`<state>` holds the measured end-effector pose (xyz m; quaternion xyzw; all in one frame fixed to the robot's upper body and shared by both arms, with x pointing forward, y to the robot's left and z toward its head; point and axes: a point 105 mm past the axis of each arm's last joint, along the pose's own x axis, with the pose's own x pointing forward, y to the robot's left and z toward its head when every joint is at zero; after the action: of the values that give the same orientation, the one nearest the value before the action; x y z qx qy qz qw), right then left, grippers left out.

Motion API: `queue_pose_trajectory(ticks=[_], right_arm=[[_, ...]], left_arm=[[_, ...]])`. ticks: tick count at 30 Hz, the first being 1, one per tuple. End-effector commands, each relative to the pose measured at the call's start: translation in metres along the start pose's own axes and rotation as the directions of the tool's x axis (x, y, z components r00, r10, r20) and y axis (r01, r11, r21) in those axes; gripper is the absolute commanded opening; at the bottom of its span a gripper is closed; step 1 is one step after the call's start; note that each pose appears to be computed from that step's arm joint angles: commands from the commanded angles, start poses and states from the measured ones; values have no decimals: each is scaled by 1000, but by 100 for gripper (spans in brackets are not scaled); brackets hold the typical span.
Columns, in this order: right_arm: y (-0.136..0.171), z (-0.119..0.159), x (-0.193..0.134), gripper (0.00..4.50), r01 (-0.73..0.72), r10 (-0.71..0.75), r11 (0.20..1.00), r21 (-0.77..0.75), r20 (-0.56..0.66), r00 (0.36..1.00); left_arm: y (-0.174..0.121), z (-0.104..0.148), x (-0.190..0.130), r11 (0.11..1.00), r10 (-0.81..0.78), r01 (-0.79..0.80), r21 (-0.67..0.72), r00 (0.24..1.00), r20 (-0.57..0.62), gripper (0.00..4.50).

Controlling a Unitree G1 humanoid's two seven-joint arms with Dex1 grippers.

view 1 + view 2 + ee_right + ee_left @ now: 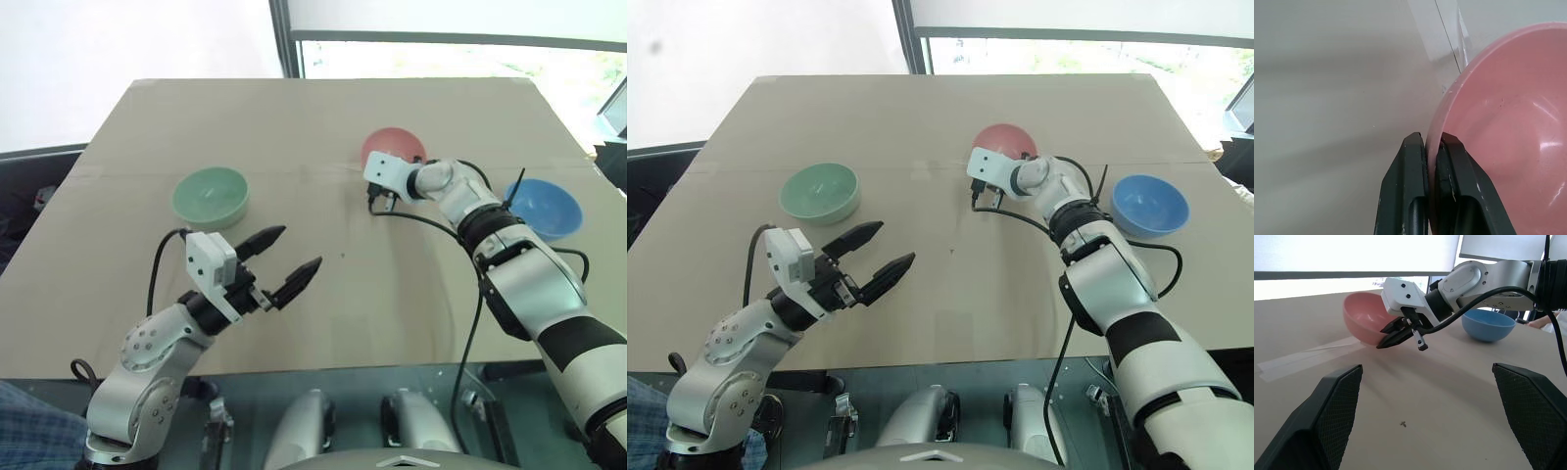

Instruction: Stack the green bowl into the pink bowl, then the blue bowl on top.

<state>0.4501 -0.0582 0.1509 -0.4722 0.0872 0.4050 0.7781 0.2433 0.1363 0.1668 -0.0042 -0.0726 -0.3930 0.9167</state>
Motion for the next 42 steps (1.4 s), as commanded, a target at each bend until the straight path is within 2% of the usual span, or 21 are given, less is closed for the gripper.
queue_pose_trajectory(ticks=[1, 4, 10, 14, 17, 22, 25, 29, 31, 33, 38, 42], right_arm=[[17, 26, -20, 7, -150, 167, 982, -114, 153, 974], [54, 27, -42, 7, -289, 321, 939, -187, 175, 931], [108, 43, -72, 7, -362, 413, 897, -252, 189, 891], [125, 52, -80, 7, -371, 426, 888, -272, 181, 886], [131, 54, -84, 110, -380, 435, 882, -278, 172, 884], [135, 50, -86, 328, -389, 439, 880, -274, 149, 886], [132, 49, -88, 440, -383, 430, 884, -267, 146, 891], [123, 49, -91, 449, -357, 397, 907, -224, 168, 902], [117, 54, -97, 449, -352, 379, 924, -152, 217, 900], [110, 58, -113, 449, -412, 404, 910, -33, 282, 870], [73, 69, -141, 449, -360, 255, 920, 153, 463, 849], [53, 57, -169, 449, -338, 126, 895, 291, 563, 817]], left_arm=[[-3, 9, 1, 999, -25, 24, 39, 999, 26, 450], [-2, 10, 0, 999, -32, 31, 42, 999, 19, 450], [-2, 8, 2, 997, -58, 58, 44, 998, 4, 450], [-1, 8, 3, 996, -74, 74, 41, 997, -2, 450], [0, 7, 3, 996, -83, 83, 42, 997, -9, 450], [1, 7, 6, 995, -95, 95, 39, 995, -10, 450], [0, 6, 7, 994, -98, 98, 38, 995, -10, 450], [0, 7, 8, 994, -98, 99, 38, 995, -7, 450], [2, 8, 8, 995, -92, 92, 44, 996, -5, 450], [10, 9, 9, 996, -47, 48, 81, 999, -8, 450], [38, 10, 13, 981, 113, -108, 158, 993, -28, 450], [62, 3, 9, 941, 236, -199, 274, 966, -107, 450]])
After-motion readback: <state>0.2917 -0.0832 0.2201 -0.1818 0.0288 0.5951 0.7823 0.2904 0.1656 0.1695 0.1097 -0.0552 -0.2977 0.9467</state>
